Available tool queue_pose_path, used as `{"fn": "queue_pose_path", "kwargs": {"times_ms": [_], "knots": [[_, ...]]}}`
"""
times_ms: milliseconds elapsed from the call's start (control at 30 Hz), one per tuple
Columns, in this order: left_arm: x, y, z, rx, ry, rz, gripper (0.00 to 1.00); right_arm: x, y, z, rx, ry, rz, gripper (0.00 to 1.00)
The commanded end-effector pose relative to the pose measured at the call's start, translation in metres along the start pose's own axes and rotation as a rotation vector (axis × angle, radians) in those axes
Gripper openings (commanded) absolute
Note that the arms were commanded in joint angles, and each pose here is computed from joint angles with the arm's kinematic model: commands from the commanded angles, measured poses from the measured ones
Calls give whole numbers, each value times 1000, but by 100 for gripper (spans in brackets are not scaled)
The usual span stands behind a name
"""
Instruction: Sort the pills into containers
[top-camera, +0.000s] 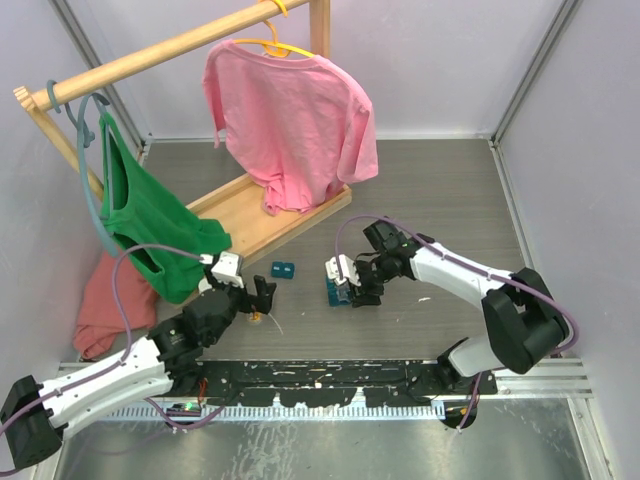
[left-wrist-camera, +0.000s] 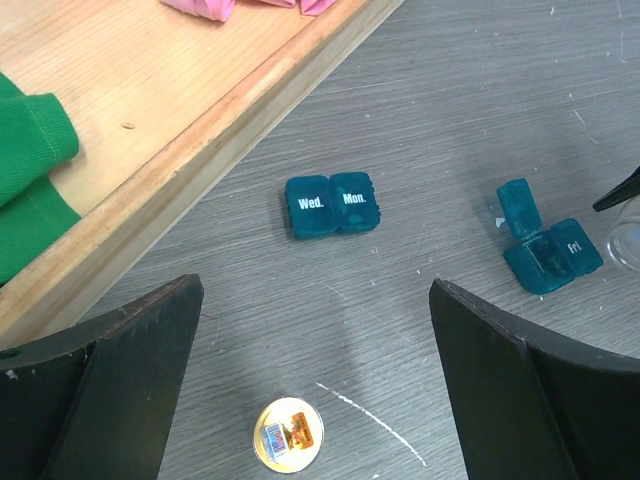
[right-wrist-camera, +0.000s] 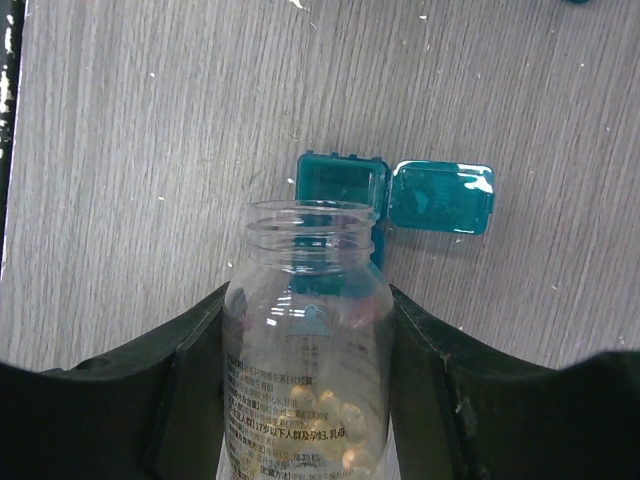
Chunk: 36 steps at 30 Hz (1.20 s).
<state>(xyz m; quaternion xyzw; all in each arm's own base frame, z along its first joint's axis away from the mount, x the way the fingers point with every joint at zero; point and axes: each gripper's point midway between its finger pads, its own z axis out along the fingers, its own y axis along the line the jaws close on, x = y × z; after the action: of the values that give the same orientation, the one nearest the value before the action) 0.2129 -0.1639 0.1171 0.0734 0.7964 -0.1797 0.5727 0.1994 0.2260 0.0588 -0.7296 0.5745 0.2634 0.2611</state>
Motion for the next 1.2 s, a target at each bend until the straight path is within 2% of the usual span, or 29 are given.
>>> {"fn": "queue_pose_path", "kwargs": {"times_ms": [0,1167], "knots": [[-12,6,-2,-23,-64,-35,98,-7,-16,1,53,27,-10,1],[-9,6,0,-29,-54,-31,98,1,-17,5,56,211,8,1]]}}
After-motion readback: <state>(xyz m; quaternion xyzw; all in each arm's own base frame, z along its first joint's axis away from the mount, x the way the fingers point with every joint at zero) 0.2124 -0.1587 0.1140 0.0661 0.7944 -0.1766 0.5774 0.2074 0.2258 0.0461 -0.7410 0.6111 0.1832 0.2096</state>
